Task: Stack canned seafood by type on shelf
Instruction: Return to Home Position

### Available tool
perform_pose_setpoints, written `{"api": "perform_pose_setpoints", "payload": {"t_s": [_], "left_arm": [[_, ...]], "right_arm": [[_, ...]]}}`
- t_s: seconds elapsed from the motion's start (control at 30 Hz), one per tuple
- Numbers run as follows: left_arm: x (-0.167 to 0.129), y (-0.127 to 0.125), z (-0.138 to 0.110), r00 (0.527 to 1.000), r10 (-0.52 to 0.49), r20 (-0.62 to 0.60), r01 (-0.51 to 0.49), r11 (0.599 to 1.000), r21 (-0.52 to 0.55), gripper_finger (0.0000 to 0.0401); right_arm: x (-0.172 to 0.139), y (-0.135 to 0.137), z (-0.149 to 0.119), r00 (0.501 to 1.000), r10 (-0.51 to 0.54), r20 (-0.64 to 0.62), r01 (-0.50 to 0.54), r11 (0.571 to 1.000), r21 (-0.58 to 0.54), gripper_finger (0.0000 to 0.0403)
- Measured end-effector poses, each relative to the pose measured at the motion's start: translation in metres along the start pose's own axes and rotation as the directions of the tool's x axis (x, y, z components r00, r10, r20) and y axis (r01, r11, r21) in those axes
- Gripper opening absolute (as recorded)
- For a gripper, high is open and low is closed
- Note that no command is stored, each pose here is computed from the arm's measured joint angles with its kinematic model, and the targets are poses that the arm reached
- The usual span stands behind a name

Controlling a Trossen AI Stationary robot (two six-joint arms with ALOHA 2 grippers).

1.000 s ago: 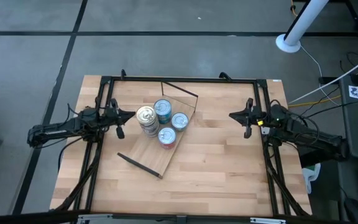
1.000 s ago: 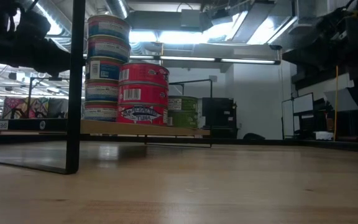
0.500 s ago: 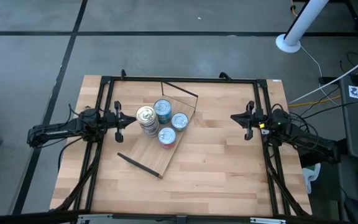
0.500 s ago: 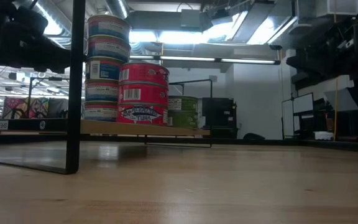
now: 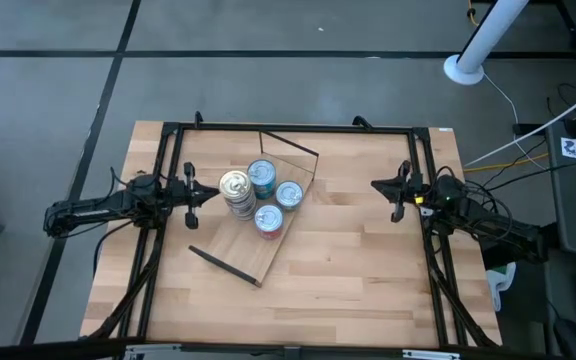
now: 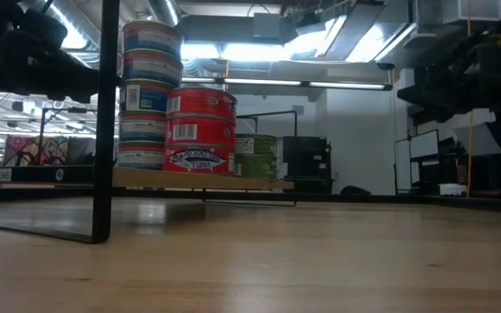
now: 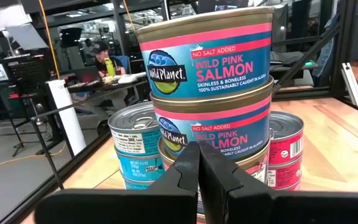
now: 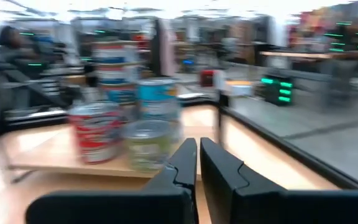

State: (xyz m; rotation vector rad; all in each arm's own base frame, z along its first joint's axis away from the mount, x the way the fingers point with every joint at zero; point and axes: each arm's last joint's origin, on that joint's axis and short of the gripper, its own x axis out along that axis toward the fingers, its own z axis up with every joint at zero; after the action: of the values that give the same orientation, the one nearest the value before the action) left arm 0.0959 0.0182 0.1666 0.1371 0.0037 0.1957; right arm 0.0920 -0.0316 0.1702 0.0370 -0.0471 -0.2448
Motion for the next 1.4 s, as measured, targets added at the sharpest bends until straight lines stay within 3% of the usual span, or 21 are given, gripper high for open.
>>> {"api": "perform_pose_setpoints", "payload": {"t_s": [0.13,0.27,1.4], "left_arm": [[0.0,0.0,0.0,1.0,0.0,0.0,0.0,0.999,-0.035,0.0],[0.0,0.0,0.0001,1.0,-0.001,0.0,0.001,0.996,-0.09,0.0],[0.0,0.0,0.0003,1.0,0.0,0.001,0.001,0.996,-0.093,0.0]], "right_arm": [[-0.0002,-0.0038,-0.0021,0.992,-0.128,-0.015,0.128,0.992,0.002,0.0024],[-0.0002,-0.0035,-0.0023,0.993,-0.117,-0.017,0.117,0.993,0.003,0.0024],[-0.0001,-0.0034,-0.0033,0.993,-0.111,-0.023,0.112,0.993,0.027,0.0024]]}}
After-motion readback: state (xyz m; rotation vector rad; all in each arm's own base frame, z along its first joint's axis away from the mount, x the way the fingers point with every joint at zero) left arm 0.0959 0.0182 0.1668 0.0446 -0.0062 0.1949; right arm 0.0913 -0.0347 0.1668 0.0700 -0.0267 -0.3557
